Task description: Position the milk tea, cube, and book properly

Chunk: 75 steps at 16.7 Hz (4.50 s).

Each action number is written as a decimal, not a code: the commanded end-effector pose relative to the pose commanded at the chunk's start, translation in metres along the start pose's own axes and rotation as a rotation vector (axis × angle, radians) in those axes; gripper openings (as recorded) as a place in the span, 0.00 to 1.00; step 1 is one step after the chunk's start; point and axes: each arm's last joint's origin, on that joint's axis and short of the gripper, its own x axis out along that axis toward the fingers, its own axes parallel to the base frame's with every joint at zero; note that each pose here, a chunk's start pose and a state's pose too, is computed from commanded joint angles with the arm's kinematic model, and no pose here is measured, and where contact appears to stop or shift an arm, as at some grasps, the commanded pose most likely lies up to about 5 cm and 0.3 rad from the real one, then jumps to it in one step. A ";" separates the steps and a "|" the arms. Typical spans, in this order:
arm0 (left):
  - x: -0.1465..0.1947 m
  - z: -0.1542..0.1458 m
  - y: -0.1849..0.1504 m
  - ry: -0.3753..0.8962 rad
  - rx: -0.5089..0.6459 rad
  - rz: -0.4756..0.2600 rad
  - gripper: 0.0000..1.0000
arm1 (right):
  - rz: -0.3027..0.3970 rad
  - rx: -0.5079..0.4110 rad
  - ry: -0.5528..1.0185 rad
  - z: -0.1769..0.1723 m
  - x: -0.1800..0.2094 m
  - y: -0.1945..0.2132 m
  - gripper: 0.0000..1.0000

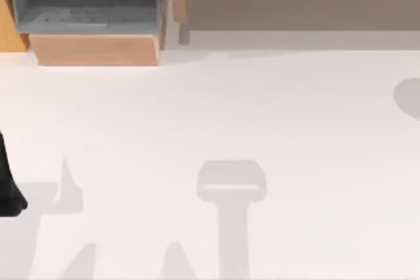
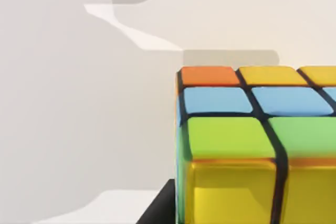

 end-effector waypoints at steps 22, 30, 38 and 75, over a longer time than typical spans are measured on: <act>0.000 0.000 0.000 0.000 0.000 0.000 1.00 | -0.175 0.173 -1.566 0.213 -0.222 0.090 0.00; 0.000 0.000 0.000 0.000 0.000 0.000 1.00 | -0.197 0.112 -1.656 0.214 -0.244 0.090 0.00; 0.000 0.000 0.000 0.000 0.000 0.000 1.00 | -0.179 0.075 -1.718 0.277 -0.262 0.081 0.00; 0.000 0.000 0.000 0.000 0.000 0.000 1.00 | -0.173 0.174 -1.562 0.291 -0.222 0.072 1.00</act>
